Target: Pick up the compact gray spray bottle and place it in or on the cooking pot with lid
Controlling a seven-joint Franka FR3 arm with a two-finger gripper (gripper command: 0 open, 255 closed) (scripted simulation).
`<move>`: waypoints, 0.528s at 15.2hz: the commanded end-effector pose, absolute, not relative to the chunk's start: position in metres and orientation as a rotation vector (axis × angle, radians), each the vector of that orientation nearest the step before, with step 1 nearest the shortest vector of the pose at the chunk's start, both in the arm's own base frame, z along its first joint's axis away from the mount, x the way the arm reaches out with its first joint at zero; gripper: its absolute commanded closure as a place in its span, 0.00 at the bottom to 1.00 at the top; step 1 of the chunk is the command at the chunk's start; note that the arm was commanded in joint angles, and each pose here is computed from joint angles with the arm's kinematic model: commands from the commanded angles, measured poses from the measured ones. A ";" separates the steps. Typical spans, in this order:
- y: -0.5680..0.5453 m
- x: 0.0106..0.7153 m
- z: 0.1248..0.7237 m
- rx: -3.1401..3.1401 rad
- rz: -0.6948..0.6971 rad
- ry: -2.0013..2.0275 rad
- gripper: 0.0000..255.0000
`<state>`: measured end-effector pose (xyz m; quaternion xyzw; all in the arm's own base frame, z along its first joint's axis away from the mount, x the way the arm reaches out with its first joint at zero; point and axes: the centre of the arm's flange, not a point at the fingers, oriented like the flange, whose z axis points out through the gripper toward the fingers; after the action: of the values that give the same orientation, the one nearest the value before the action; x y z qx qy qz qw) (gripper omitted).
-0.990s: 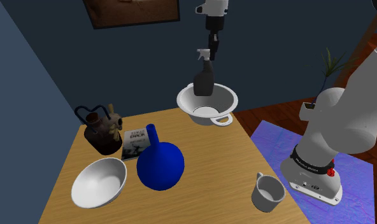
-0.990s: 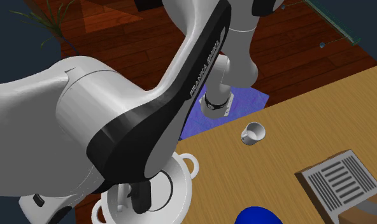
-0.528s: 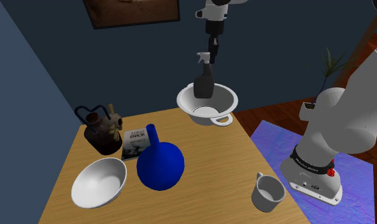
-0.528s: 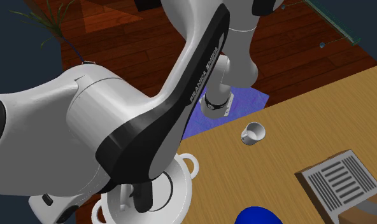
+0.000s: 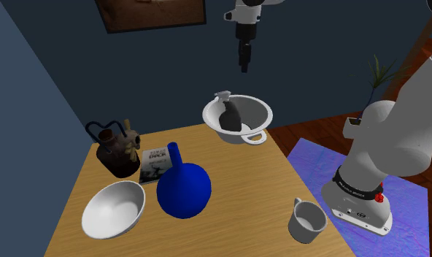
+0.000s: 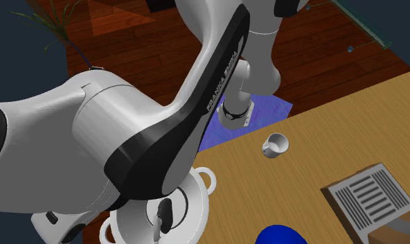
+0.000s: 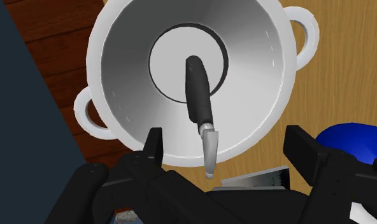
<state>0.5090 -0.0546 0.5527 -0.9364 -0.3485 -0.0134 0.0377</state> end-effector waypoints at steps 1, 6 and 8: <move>-0.055 0.509 0.553 -2.873 -0.041 -1.069 0.00; -0.059 0.509 0.603 -2.873 -0.041 -1.069 0.00; -0.059 0.509 0.603 -2.873 -0.041 -1.069 0.00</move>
<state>0.5090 -0.0580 0.6016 -0.9365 -0.3485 -0.0137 0.0376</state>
